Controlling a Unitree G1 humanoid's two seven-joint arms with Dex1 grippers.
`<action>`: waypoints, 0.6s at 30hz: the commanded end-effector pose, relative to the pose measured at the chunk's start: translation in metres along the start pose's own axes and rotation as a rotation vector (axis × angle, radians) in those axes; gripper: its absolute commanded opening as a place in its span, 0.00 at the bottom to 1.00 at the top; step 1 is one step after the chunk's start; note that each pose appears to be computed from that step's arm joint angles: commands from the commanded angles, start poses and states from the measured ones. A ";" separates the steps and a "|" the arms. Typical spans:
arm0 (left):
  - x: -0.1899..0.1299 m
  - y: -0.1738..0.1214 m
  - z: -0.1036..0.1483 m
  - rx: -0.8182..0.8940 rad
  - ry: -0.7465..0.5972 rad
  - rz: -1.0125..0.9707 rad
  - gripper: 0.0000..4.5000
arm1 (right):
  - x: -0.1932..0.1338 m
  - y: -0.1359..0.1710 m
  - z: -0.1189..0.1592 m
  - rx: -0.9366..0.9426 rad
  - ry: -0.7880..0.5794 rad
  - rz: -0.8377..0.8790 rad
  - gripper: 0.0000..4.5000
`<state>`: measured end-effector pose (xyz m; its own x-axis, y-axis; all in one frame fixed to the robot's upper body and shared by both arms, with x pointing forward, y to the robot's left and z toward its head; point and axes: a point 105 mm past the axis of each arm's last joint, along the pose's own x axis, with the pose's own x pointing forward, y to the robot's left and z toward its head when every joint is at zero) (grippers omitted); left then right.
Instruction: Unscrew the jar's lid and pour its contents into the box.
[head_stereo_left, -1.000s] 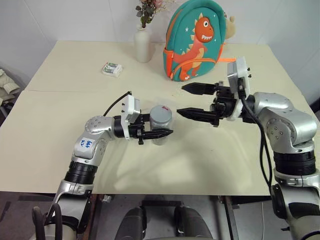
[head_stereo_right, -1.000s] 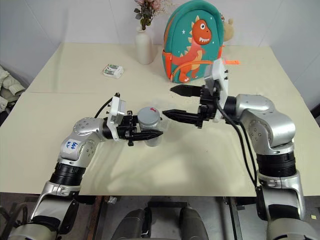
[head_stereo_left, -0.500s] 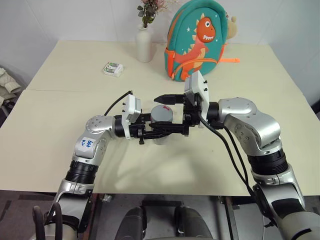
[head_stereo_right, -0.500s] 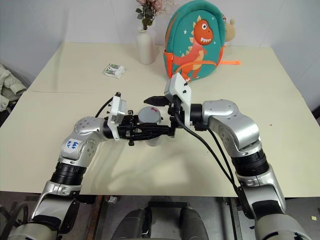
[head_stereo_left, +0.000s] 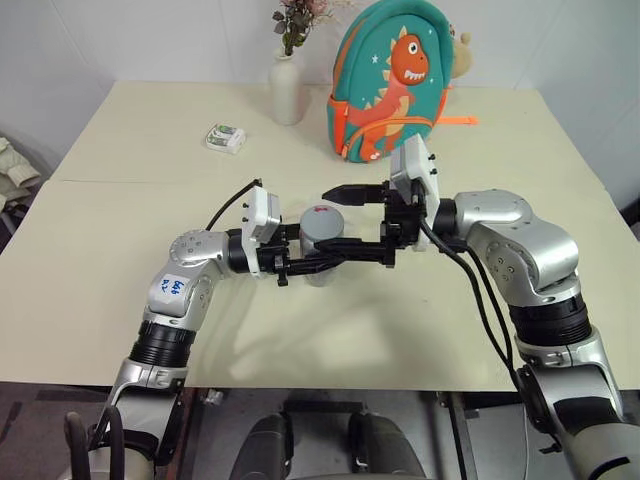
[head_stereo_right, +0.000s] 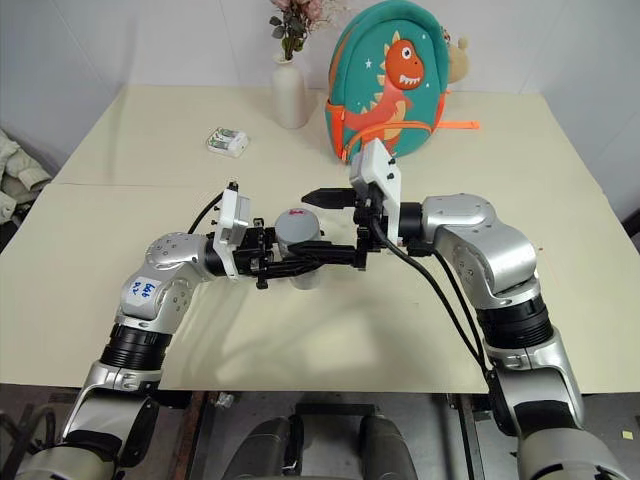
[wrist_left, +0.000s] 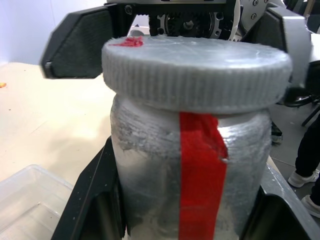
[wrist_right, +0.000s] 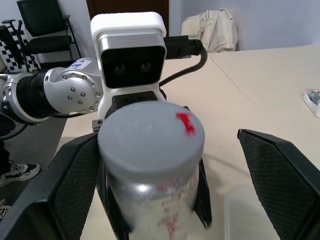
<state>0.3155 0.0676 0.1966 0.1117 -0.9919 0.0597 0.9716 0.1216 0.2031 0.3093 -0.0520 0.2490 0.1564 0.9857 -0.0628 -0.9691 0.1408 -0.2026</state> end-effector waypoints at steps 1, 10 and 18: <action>0.002 -0.004 0.009 0.044 -0.018 -0.029 0.46 | -0.015 -0.008 0.011 -0.024 -0.028 -0.053 0.99; 0.002 -0.004 0.009 0.042 -0.018 -0.030 0.46 | -0.023 -0.012 0.009 -0.010 -0.022 -0.079 0.99; 0.002 -0.004 0.010 0.045 -0.017 -0.029 0.46 | -0.034 -0.021 0.006 0.001 -0.014 -0.121 0.99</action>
<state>0.3160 0.0702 0.1974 0.1160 -0.9914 0.0600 0.9706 0.1259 0.2052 0.3234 -0.0802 0.2523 0.2472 0.9676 -0.0504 -0.9564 0.2353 -0.1731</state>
